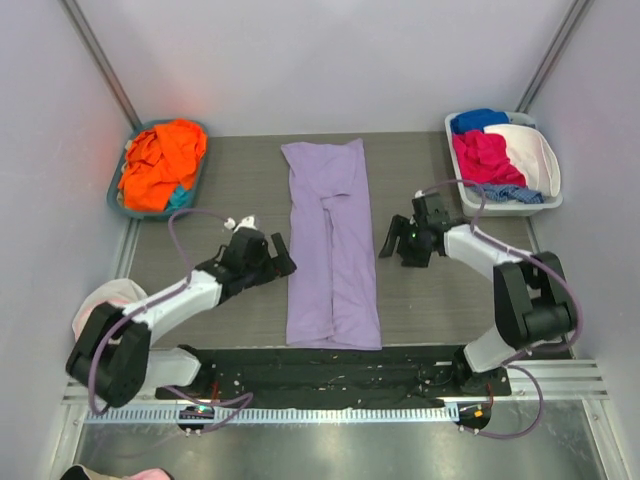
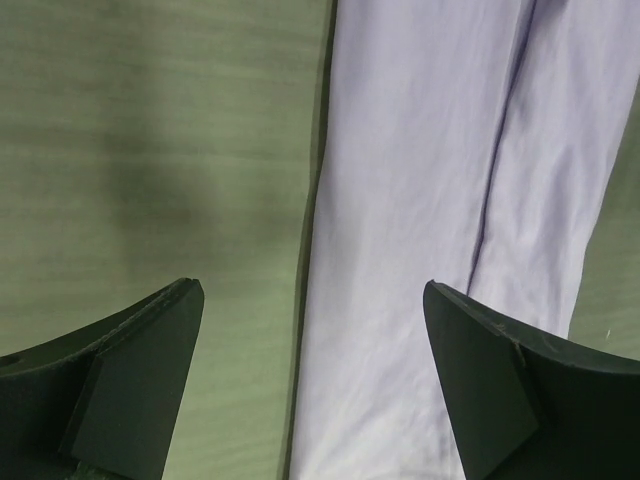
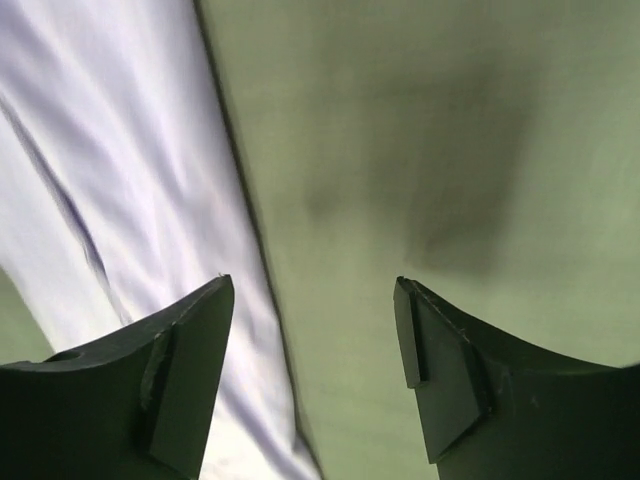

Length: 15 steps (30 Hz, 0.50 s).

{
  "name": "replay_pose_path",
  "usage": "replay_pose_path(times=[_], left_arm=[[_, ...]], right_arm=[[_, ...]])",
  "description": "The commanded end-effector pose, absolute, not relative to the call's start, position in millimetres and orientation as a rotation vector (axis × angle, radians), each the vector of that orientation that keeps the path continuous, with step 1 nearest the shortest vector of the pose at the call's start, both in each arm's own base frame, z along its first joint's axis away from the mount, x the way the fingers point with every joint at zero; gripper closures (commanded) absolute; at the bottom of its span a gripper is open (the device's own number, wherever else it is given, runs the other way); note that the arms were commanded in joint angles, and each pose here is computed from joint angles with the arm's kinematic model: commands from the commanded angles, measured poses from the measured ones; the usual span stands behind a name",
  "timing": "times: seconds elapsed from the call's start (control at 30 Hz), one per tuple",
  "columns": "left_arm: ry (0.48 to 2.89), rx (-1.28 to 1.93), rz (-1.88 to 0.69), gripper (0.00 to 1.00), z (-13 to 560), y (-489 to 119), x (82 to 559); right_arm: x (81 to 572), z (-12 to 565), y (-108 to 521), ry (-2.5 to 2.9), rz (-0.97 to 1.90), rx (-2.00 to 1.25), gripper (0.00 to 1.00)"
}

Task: Fold and stack the t-shirts
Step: Fold the tshirt

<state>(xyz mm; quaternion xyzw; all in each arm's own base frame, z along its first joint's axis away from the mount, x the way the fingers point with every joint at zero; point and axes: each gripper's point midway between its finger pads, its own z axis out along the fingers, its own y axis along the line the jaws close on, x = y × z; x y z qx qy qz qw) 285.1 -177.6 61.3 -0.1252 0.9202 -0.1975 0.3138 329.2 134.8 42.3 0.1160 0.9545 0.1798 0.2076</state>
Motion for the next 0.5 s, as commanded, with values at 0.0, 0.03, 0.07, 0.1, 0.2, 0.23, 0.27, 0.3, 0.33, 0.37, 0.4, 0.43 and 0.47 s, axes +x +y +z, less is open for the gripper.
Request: replay_pose_path(times=[0.0, 0.03, 0.07, 0.1, 0.2, 0.23, 0.27, 0.3, 0.33, 0.37, 0.4, 0.43, 0.47], left_arm=[[2.309, -0.428, -0.561, 0.03, 81, -173, 272], [2.297, -0.415, -0.579, 0.03, 83, -172, 261], [2.301, -0.42, -0.562, 0.04, 80, -169, 255], [2.296, -0.431, -0.574, 0.04, 80, -169, 249], [2.313, -0.406, -0.592, 0.07, 72, -171, 227], [2.339, -0.391, -0.601, 0.07, 65, -175, 215], [2.337, -0.391, -0.611, 0.1, 66, -177, 209], [2.341, -0.39, -0.599, 0.12, 62, -176, 205], [2.359, -0.373, -0.615, 0.14, 58, -181, 194], [2.359, -0.364, -0.626, 0.17, 57, -183, 188], [2.354, -0.364, -0.617, 0.18, 56, -184, 185], [2.375, -0.332, -0.624, 0.19, 50, -189, 174], [2.379, -0.347, -0.628, 0.2, 47, -191, 170]], right_arm=[[298, 68, 151, 2.585, 0.567, 0.319, 0.25], [284, 70, 151, 2.58, 0.57, 0.313, 0.22], [276, 70, 156, 2.582, 0.577, 0.327, 0.21], [265, 68, 162, 2.59, 0.562, 0.3, 0.21], [239, 67, 171, 2.589, 0.59, 0.334, 0.22], [229, 64, 176, 2.595, 0.58, 0.315, 0.22], [219, 62, 175, 2.591, 0.583, 0.317, 0.23], [211, 61, 177, 2.594, 0.591, 0.343, 0.24], [198, 51, 174, 2.617, 0.555, 0.335, 0.25], [192, 52, 176, 2.615, 0.568, 0.336, 0.25], [191, 54, 174, 2.589, 0.56, 0.361, 0.26], [179, 46, 171, 2.613, 0.543, 0.356, 0.26], [176, 44, 169, 2.611, 0.532, 0.36, 0.26]])
